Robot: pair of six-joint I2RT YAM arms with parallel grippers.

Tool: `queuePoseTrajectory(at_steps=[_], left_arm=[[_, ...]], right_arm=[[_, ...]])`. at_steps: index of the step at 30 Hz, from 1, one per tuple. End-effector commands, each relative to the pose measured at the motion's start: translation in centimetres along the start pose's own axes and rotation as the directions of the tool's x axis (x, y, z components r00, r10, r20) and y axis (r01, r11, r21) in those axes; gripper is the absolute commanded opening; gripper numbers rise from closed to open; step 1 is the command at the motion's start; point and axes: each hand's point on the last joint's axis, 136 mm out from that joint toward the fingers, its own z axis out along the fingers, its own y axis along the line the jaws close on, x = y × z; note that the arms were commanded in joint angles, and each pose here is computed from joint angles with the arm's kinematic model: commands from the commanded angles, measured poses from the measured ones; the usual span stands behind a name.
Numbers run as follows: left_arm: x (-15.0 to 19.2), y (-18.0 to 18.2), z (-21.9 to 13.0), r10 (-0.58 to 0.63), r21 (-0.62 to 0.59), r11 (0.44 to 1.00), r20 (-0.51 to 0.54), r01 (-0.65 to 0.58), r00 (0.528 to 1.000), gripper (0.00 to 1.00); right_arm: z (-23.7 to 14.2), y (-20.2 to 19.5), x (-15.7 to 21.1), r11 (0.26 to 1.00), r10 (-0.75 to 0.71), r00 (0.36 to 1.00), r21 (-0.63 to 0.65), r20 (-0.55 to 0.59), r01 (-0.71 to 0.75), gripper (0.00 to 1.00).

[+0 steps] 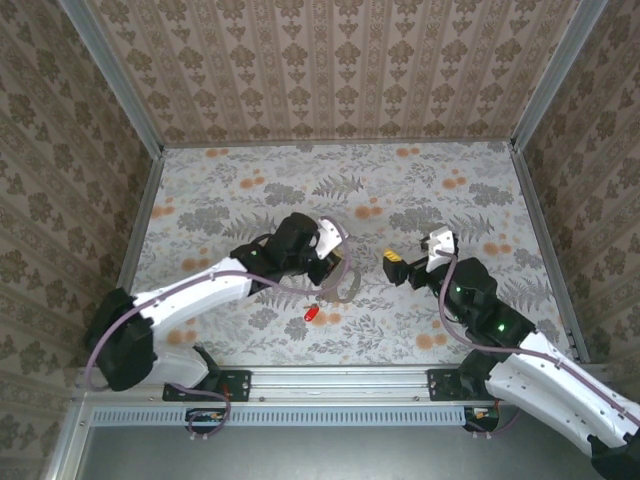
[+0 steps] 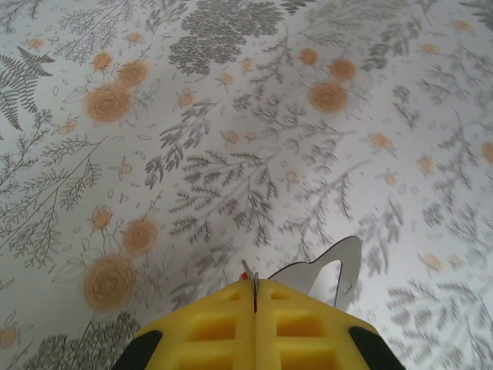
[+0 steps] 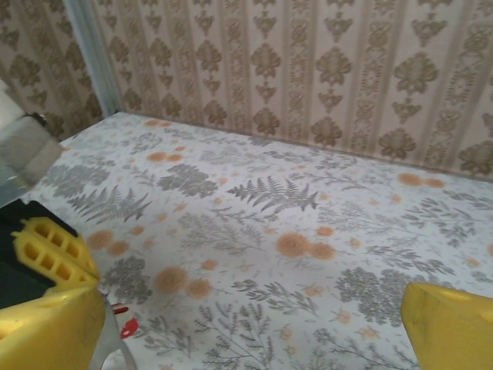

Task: Put the keys on the keyring

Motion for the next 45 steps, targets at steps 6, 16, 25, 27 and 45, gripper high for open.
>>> queuePoseTrajectory(at_steps=[6,16,25,27,45], left_arm=[[-0.3,2.2,7.2,-0.109,0.026,0.993,-0.069,0.111,0.992,0.0],[1.6,2.3,10.7,-0.164,0.058,0.983,-0.134,0.173,0.977,0.21],[-2.5,2.6,-0.2,-0.13,-0.017,0.991,0.03,0.131,0.991,1.0],[-2.2,4.4,-3.5,-0.13,-0.12,0.983,0.105,0.142,0.986,1.0],[11.2,22.6,-17.1,-0.229,-0.874,0.356,0.26,0.329,0.938,1.0]], right_arm=[[1.4,-1.1,1.7,0.999,0.014,0.999,0.053,-0.046,-0.011,1.0],[1.9,-1.4,2.6,0.998,0.03,0.999,0.055,-0.034,-0.028,1.0],[1.8,-3.5,3.2,0.989,0.032,0.998,0.142,-0.047,-0.025,1.0],[1.8,-4.8,3.6,0.977,0.035,0.999,0.211,-0.026,-0.028,1.0],[6.9,-15.9,8.3,0.853,-0.039,0.994,0.515,-0.103,0.087,1.0]])
